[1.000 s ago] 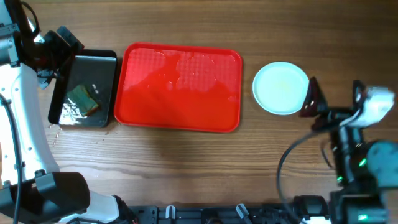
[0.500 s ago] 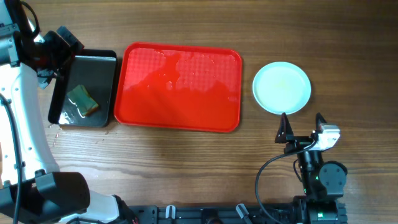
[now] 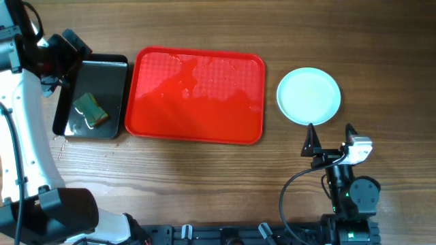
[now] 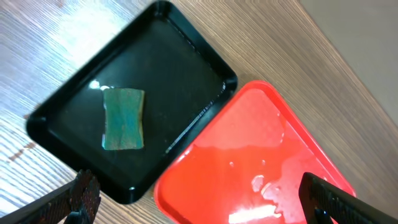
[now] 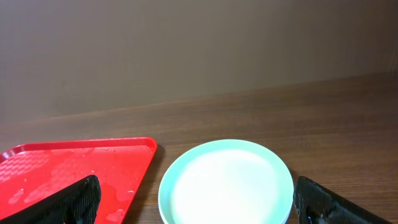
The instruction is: Clean dirty plates on tray and stack at the side
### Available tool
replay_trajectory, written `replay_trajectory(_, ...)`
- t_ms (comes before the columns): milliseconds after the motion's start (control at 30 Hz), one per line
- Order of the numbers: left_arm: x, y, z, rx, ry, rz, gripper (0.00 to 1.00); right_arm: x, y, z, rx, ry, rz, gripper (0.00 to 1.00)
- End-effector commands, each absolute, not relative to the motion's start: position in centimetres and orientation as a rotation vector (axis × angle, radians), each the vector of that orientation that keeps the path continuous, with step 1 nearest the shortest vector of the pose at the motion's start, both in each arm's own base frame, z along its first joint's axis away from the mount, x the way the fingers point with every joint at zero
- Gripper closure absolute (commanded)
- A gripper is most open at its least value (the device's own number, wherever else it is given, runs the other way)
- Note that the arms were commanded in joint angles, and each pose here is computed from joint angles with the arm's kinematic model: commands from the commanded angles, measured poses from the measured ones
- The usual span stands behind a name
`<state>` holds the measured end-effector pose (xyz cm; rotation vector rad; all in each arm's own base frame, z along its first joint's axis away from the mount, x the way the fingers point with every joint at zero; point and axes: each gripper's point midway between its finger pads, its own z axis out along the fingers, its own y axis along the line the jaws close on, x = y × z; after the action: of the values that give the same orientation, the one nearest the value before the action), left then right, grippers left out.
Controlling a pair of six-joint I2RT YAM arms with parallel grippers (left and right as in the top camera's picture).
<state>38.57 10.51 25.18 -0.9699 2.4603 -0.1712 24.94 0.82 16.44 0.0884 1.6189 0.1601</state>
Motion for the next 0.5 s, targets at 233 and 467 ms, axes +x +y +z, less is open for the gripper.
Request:
replay_trajectory(233, 36.1, 4.9, 31.0, -0.38, 2.112, -0.088, 0.0, 24.9, 1.0, 16.4, 0.083, 1.62, 0.172, 0.01)
replay_trajectory(467, 26.7, 2.0, 22.2, -0.274, 1.854, -0.155, 0.0, 24.9, 1.0, 16.4, 0.083, 1.62, 0.172, 0.0)
